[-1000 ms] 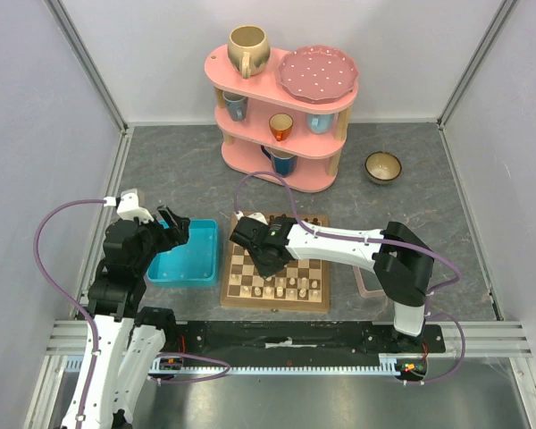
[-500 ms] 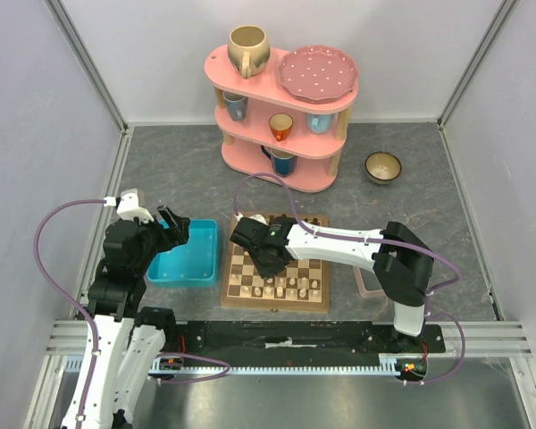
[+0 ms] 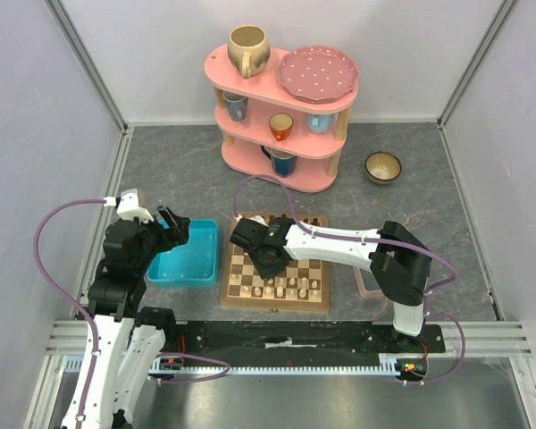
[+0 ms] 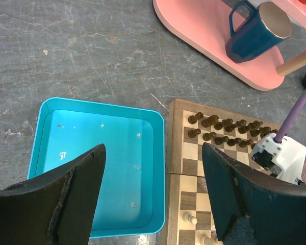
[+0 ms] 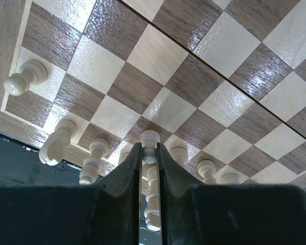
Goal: Set up the chess pieces on the board
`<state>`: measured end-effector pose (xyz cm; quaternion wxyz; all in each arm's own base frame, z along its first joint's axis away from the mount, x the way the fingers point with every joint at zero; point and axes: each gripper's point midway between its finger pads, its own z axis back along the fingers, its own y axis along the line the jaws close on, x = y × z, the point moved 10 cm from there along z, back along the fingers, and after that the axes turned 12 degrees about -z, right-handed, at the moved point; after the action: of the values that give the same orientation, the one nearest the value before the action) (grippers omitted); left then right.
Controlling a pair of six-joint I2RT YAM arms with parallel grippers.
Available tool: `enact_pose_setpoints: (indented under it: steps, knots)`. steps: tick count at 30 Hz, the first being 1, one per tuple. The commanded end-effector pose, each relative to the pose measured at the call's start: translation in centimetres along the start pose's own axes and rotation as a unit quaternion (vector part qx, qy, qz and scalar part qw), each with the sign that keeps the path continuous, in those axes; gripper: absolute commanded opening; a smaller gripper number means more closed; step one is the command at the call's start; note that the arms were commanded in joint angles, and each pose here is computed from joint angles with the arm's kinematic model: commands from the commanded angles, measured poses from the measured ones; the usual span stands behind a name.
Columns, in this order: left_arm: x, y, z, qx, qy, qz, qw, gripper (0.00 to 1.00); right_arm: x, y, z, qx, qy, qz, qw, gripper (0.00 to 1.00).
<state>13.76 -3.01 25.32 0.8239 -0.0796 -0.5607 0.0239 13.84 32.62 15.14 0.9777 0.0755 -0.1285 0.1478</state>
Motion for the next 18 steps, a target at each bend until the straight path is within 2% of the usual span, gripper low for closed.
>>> enact_pose_setpoints:
  steps: [1,18]
  knots:
    - [0.56,-0.12,-0.15,-0.011,-0.024,-0.009,1.0,0.82,0.37,0.54,0.26,0.005,-0.009,0.006,1.0,0.2]
    - [0.66,-0.13,-0.11,-0.011,-0.027,-0.009,1.0,0.82,0.76,0.83,0.39,0.01,-0.022,-0.001,1.0,0.21]
